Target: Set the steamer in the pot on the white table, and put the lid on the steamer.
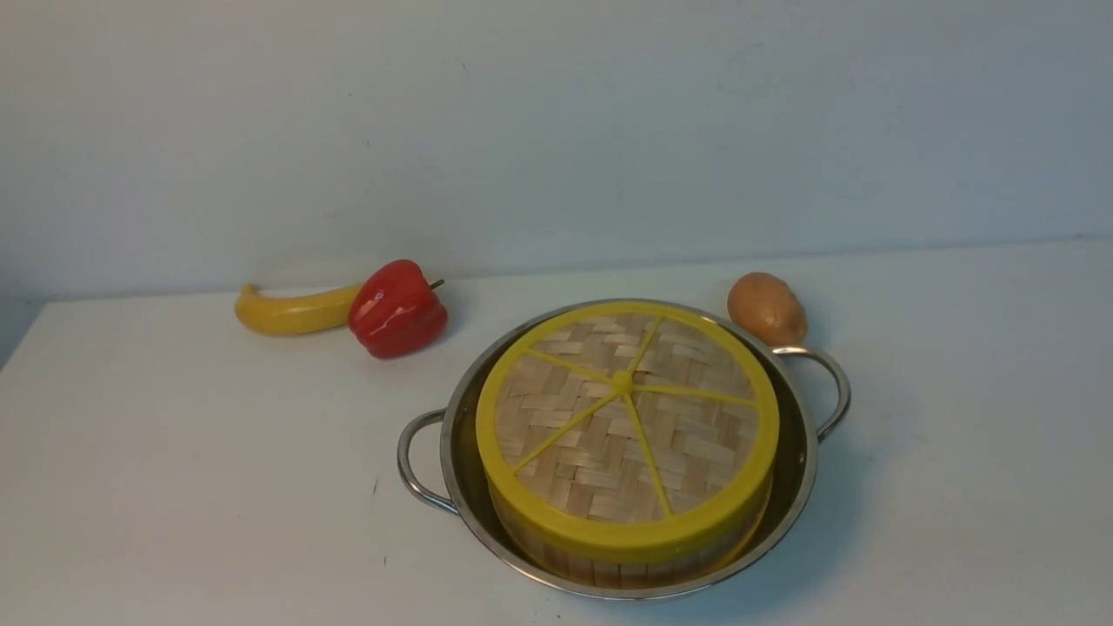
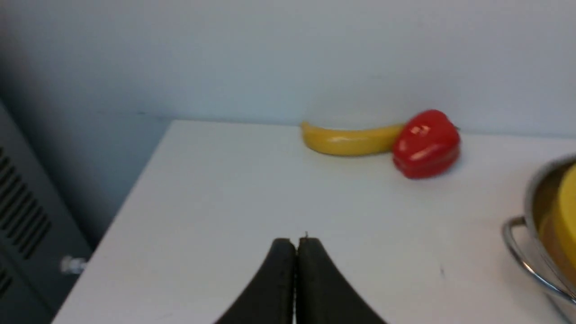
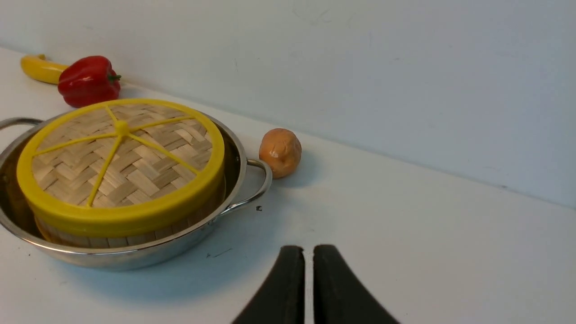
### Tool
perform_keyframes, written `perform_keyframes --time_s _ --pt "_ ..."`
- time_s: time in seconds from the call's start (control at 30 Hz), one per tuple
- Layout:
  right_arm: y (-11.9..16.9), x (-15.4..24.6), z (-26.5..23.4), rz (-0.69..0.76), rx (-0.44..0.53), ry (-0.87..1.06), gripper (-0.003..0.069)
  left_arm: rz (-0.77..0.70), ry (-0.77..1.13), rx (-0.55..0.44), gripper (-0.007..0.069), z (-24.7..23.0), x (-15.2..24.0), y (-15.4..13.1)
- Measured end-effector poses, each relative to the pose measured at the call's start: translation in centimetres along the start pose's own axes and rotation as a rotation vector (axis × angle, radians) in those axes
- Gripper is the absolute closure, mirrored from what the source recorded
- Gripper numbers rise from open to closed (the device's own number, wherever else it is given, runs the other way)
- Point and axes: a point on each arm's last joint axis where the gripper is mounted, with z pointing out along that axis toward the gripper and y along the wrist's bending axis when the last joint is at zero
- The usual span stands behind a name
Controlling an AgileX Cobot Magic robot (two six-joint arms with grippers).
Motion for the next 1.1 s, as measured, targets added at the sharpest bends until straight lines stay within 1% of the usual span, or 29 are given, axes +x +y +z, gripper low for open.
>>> perform_keyframes --time_s 0.1,0.2,0.33,0.53,0.63,0.73,0.77,0.83,0.9,0.93,0.97,1.03,1.1 --pt "0.0 0.0 0.0 0.0 0.0 0.0 0.0594 -0.049 -0.069 -0.059 0.0621 -1.5 0.2 0.5" --pt "0.0 0.0 0.0 0.0 0.0 0.0 0.0585 -0.069 -0.129 -0.083 0.0613 -2.6 0.5 0.7" --pt "0.0 0.0 0.0 0.0 0.0 0.001 0.0572 -0.065 -0.18 -0.09 0.0603 -3.3 0.4 0.8" --pt "0.0 0.0 0.0 0.0 0.0 0.001 0.0552 -0.06 -0.185 -0.088 0.0585 -3.3 0.5 0.8" --pt "0.0 0.0 0.0 0.001 -0.002 0.001 0.0542 -0.066 -0.175 -0.059 0.0576 -2.6 1.0 0.5" --pt "0.0 0.0 0.0 0.005 -0.002 0.001 0.0533 -0.017 -0.14 0.012 0.0573 -0.6 3.0 -0.4" --pt "0.0 0.0 0.0 0.005 -0.002 0.001 0.0532 -0.022 -0.144 0.018 0.0573 -0.6 2.9 -0.5" --pt "0.0 0.0 0.0 0.005 -0.002 0.001 0.0528 0.032 -0.131 0.084 0.0573 1.1 4.9 -1.2" --pt "0.0 0.0 0.0 0.005 -0.002 0.001 0.0522 0.08 -0.12 0.119 0.0573 2.1 6.3 -1.7" --pt "0.0 0.0 0.0 0.005 -0.002 0.001 0.0522 0.089 -0.12 0.118 0.0573 2.2 6.4 -1.7" --pt "0.0 0.0 0.0 0.005 -0.002 0.001 0.0517 0.12 -0.097 0.136 0.0573 2.9 7.6 -1.9" --pt "0.0 0.0 0.0 0.005 -0.002 0.001 0.0514 0.143 -0.083 0.143 0.0568 3.2 8.2 -1.9" --pt "0.0 0.0 0.0 0.005 -0.002 0.001 0.0505 0.189 -0.043 0.151 0.0562 3.8 9.6 -2.0"
